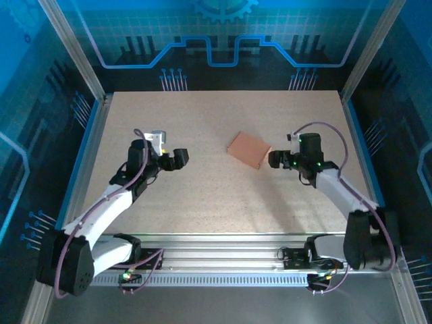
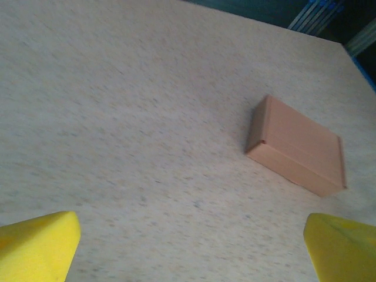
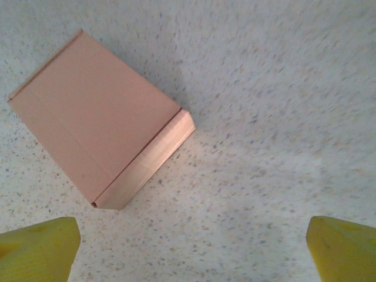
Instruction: Fold the paper box
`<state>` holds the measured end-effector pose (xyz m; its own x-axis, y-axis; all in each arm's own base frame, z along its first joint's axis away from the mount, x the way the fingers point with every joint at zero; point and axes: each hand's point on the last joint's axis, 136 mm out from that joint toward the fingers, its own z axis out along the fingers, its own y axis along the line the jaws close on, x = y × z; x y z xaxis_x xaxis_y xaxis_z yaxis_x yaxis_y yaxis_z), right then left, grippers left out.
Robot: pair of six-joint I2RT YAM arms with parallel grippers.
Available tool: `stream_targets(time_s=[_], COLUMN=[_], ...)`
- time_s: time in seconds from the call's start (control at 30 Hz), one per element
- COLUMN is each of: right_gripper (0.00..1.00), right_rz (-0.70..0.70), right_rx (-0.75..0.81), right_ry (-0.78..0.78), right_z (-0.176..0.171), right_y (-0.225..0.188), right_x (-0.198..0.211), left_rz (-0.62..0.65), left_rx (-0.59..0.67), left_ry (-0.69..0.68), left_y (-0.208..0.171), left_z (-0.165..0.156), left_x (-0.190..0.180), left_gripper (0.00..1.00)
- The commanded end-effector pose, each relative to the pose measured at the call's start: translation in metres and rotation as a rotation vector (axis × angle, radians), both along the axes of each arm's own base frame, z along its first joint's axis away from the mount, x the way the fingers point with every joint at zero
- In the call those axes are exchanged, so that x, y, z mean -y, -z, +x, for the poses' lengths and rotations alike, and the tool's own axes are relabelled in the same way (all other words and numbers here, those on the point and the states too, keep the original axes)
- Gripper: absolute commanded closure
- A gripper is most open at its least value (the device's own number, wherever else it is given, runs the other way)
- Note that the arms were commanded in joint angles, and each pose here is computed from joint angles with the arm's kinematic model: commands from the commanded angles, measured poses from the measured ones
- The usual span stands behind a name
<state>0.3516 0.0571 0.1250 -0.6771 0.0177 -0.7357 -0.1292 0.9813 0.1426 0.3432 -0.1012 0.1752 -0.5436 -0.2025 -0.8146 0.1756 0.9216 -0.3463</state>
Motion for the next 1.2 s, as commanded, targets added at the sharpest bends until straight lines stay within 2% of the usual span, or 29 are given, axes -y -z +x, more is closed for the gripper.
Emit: stream_targets(time_s=[0.0, 0.13, 0.2, 0.23, 0.3, 0.43, 0.57, 0.73, 0.83, 0.93, 1.17], right_gripper=[0.00, 0.00, 0.00, 0.00, 0.00, 0.00, 0.00, 0.00, 0.00, 0.00, 0.00], right_rz=[-0.083, -0.174, -0.168, -0.168, -0.154, -0.057, -0.028, -0.061, -0.090, -0.154, -0.151], right_rx=[0.236, 0.295, 0.379, 0.359, 0.352, 0.427, 0.445, 0.443, 0.359, 0.350, 0.350], right_ry=[0.052, 0.144, 0.156, 0.150, 0.152, 0.140, 0.081, 0.029, 0.015, 0.021, 0.020], right_z=[0.014, 0.017, 0.020, 0.019, 0.021, 0.019, 0.026, 0.032, 0.042, 0.046, 0.046], right_y=[-0.030, -0.024, -0.018, -0.011, -0.003, -0.001, 0.009, 0.024, 0.031, 0.031, 0.031], right_x=[0.032, 0.062, 0.067, 0.067, 0.069, 0.061, 0.050, 0.037, 0.032, 0.027, 0.027], left_rz=[0.203, 0.306, 0.276, 0.256, 0.225, 0.264, 0.183, 0.186, 0.209, 0.210, 0.215], left_rx=[0.118, 0.200, 0.244, 0.258, 0.258, 0.258, 0.217, 0.200, 0.203, 0.205, 0.205], left_ry=[-0.077, -0.157, -0.162, -0.169, -0.166, -0.157, -0.164, -0.177, -0.199, -0.198, -0.191], left_y=[-0.008, 0.009, 0.018, 0.021, 0.030, 0.051, 0.077, 0.080, 0.079, 0.080, 0.080], left_z=[0.006, 0.010, 0.014, 0.017, 0.026, 0.042, 0.053, 0.054, 0.055, 0.055, 0.055], left_x=[-0.035, -0.059, -0.065, -0.068, -0.073, -0.078, -0.092, -0.095, -0.096, -0.095, -0.094], left_gripper=[0.01, 0.01, 0.01, 0.01, 0.01, 0.01, 0.01, 0.01, 0.01, 0.01, 0.01])
